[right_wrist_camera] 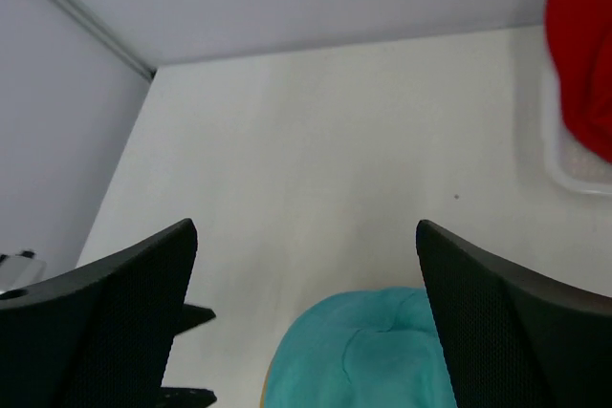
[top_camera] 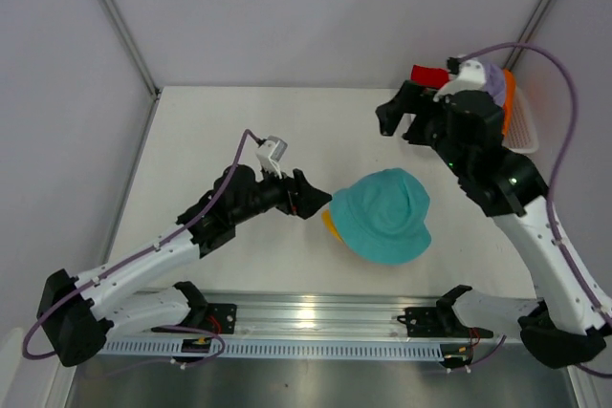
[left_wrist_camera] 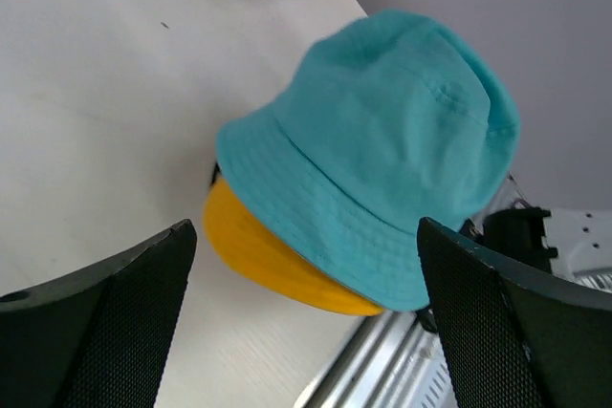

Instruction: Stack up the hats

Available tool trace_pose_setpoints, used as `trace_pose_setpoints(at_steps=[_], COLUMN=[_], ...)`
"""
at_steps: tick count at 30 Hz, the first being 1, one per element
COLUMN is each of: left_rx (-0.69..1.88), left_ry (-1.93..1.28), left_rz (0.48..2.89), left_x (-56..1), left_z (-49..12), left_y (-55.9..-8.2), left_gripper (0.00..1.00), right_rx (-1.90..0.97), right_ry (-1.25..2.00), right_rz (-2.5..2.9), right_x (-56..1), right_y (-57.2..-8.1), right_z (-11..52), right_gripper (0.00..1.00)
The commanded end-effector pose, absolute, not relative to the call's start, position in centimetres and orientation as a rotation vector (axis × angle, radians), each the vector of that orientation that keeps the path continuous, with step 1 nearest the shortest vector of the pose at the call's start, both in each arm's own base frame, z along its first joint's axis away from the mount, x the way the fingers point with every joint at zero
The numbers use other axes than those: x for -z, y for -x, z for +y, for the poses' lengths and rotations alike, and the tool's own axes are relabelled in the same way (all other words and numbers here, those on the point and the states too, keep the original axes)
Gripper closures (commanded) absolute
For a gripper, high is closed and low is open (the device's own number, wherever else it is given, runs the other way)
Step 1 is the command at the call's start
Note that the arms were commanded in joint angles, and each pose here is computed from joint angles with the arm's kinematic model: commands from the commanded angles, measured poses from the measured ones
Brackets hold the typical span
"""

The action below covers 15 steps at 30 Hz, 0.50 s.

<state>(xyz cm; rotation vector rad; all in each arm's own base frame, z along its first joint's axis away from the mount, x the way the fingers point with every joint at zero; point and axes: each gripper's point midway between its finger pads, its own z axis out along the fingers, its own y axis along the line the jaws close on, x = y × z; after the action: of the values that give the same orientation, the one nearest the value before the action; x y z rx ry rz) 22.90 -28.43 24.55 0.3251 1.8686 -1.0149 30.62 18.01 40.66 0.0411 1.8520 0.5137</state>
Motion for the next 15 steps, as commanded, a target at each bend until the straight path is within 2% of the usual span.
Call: trace_pose_setpoints(at_steps=[1,4,8,15], left_rx=[1.27,1.223,1.147,1.009], left_ry=[-0.405,-0.48,-0.5,-0.154], left_rz=[1.899,1.897,2.011,2.07], left_x=[-26.1,-25.2,-22.3,-21.6], left_z=[-31.1,-31.9,-32.9,-30.4], left_y=[-19.6,-18.5,-18.5,-23.2], left_gripper=[0.0,0.01,0.05,0.14], right_rx=[-0.395,-0.295,-0.302,-0.391], right_ry=[-0.114,-0.202,-0.304,-0.426], right_rz=[1.876,1.963,2.012,1.991], right_x=[-40.4,-36.2,-32.3,-29.3], right_y=[-28.4,-27.7,-25.6,-23.4], right_z=[13.2,10.3,8.2,7.2], right_gripper=[0.0,0.0,0.01,0.05])
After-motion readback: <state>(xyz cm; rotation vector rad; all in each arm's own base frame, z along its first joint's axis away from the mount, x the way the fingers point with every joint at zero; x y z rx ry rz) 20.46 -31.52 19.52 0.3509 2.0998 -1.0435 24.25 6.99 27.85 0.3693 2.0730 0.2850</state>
